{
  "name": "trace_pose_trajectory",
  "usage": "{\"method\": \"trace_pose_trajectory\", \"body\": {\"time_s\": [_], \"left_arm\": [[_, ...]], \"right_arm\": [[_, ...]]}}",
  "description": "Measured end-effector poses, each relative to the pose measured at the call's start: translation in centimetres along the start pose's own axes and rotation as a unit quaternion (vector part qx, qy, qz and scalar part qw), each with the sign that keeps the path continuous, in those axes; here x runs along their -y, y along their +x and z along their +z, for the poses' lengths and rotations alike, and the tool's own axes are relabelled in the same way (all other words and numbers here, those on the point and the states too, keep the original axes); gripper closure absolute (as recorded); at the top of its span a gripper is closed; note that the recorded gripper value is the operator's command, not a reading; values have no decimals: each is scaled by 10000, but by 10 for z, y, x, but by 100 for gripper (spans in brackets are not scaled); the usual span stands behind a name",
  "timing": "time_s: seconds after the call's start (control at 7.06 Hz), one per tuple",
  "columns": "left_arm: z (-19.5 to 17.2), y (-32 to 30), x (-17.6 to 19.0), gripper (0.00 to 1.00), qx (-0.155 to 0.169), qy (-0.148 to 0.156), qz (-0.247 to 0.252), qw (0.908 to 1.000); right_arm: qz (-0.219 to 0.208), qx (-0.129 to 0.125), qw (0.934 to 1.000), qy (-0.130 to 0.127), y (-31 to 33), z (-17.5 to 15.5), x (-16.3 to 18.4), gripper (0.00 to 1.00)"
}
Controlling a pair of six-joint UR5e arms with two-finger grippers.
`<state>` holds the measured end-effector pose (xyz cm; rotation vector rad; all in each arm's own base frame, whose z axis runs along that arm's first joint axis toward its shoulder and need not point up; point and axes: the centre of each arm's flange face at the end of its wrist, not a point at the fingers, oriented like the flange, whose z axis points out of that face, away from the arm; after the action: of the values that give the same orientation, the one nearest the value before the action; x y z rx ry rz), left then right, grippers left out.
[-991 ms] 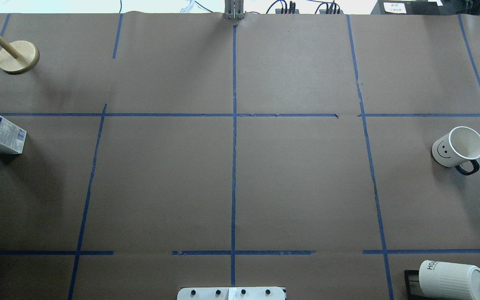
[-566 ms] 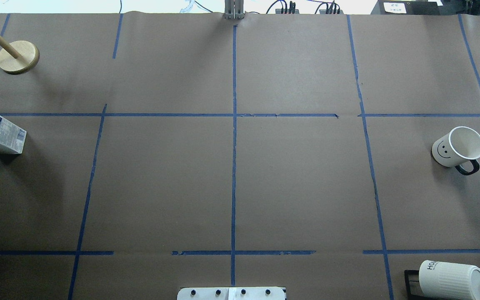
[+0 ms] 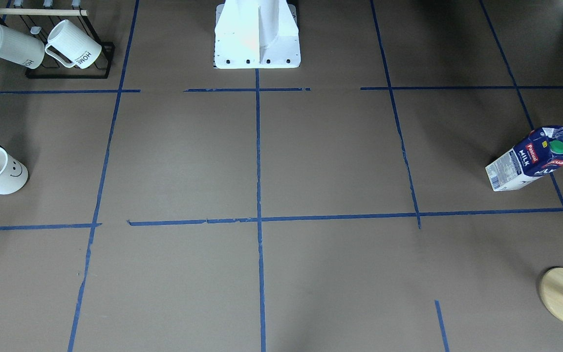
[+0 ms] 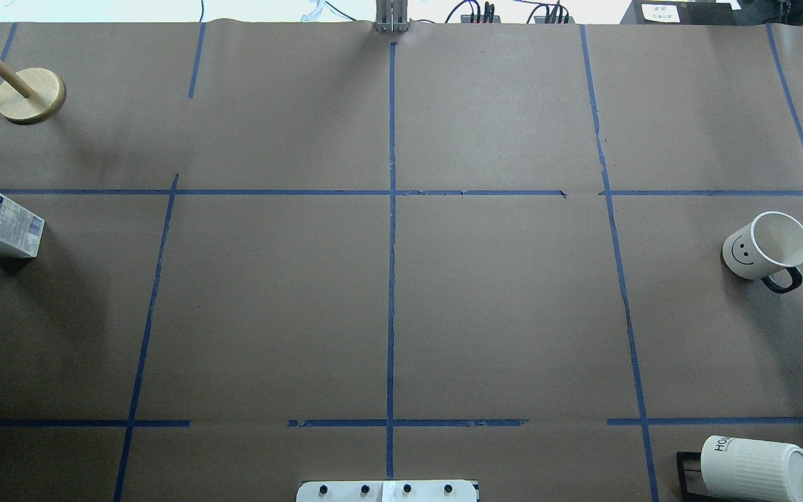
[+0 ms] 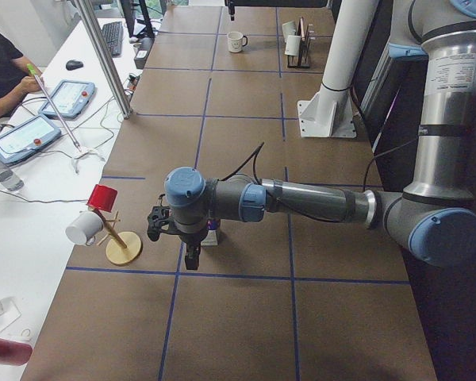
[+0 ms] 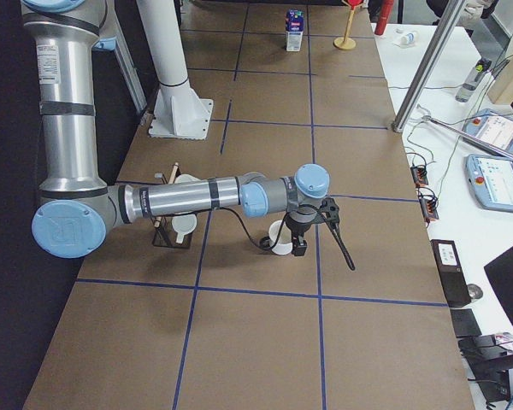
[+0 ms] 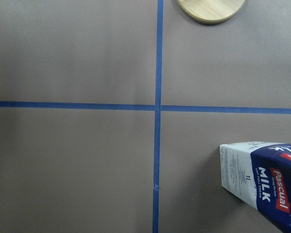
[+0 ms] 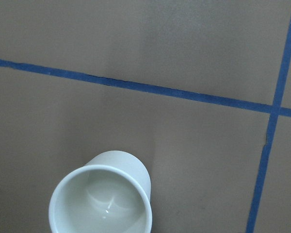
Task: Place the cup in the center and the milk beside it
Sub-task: 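Lower the right gripper onto the white mug and close on it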
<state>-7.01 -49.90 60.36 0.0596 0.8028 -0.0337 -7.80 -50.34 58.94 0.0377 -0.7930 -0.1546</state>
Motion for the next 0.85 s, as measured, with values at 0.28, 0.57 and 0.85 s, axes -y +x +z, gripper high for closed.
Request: {"method": "trace_pose_trajectory", "body": {"time_s": [0.28, 0.57, 0.85], "left_arm": [[-1, 1, 0, 0, 2, 25, 22, 10000], [-4, 5, 0, 0, 5, 54, 48, 10000], [-5, 5, 0, 0, 4, 63, 50, 10000]], "right_arm": [[266, -316, 9990, 194, -22, 37, -4, 5], [266, -365, 9989, 158, -21, 54, -18, 63], [276, -379, 9989, 71, -17, 65, -26, 100]]}}
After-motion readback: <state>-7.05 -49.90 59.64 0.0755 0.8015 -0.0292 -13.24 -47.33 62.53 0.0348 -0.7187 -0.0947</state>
